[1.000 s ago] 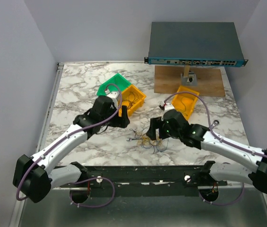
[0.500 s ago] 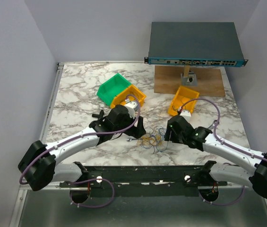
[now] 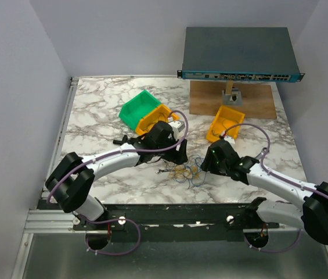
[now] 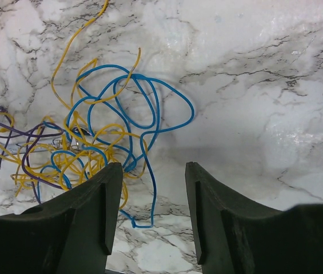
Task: Untangle the cables
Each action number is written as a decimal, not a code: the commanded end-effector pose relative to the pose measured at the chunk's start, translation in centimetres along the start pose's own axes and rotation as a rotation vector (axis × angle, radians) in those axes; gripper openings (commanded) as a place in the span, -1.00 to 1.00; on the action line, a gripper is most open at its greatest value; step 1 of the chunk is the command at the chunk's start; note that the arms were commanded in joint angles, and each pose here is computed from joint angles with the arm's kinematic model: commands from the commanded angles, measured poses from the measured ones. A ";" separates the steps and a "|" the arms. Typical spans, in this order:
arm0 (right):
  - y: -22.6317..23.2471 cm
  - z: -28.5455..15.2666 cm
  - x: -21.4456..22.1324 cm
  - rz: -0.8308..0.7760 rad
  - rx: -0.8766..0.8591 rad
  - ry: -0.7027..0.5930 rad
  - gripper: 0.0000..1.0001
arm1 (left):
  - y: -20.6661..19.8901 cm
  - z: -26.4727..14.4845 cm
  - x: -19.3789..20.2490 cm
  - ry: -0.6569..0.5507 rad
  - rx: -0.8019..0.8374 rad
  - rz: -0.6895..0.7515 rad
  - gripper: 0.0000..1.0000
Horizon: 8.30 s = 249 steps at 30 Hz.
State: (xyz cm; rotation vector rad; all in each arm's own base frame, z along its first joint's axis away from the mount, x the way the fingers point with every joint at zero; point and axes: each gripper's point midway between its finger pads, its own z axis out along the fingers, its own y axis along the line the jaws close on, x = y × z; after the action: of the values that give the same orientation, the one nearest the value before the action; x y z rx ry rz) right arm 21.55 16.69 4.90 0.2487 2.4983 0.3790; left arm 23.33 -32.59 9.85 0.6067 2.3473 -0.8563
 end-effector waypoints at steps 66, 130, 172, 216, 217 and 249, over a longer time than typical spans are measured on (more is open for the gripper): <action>11.6 -5.5 -4.8 -0.281 -0.634 -0.218 0.59 | -5.3 -13.4 -13.2 -0.274 -0.032 0.169 -1.00; 21.7 -17.9 -12.3 -0.237 -0.846 -0.244 -0.99 | -9.5 -15.3 -11.7 -0.478 0.411 0.208 0.16; 15.9 -9.2 -6.0 -0.446 -0.860 -0.440 -0.57 | -12.0 -19.1 -16.4 -0.485 0.493 0.170 -1.00; 18.8 -2.8 -3.4 -0.526 -0.705 -0.239 1.00 | -4.0 -33.1 -19.5 -0.731 0.189 0.034 -1.00; 19.7 -2.6 -3.2 -0.545 -0.709 -0.240 1.00 | -4.2 -33.2 -19.6 -0.730 0.199 0.035 -1.00; -8.2 -4.6 -6.9 0.375 0.339 -0.526 -0.99 | 7.2 -45.3 -18.9 -1.125 -0.622 -0.232 -1.00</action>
State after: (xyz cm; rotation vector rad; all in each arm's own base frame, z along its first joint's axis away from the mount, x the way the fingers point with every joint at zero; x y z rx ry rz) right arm 25.65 12.20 11.81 0.5958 2.0100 0.2910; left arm 23.59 -5.40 51.46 -0.1249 1.4108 -0.5252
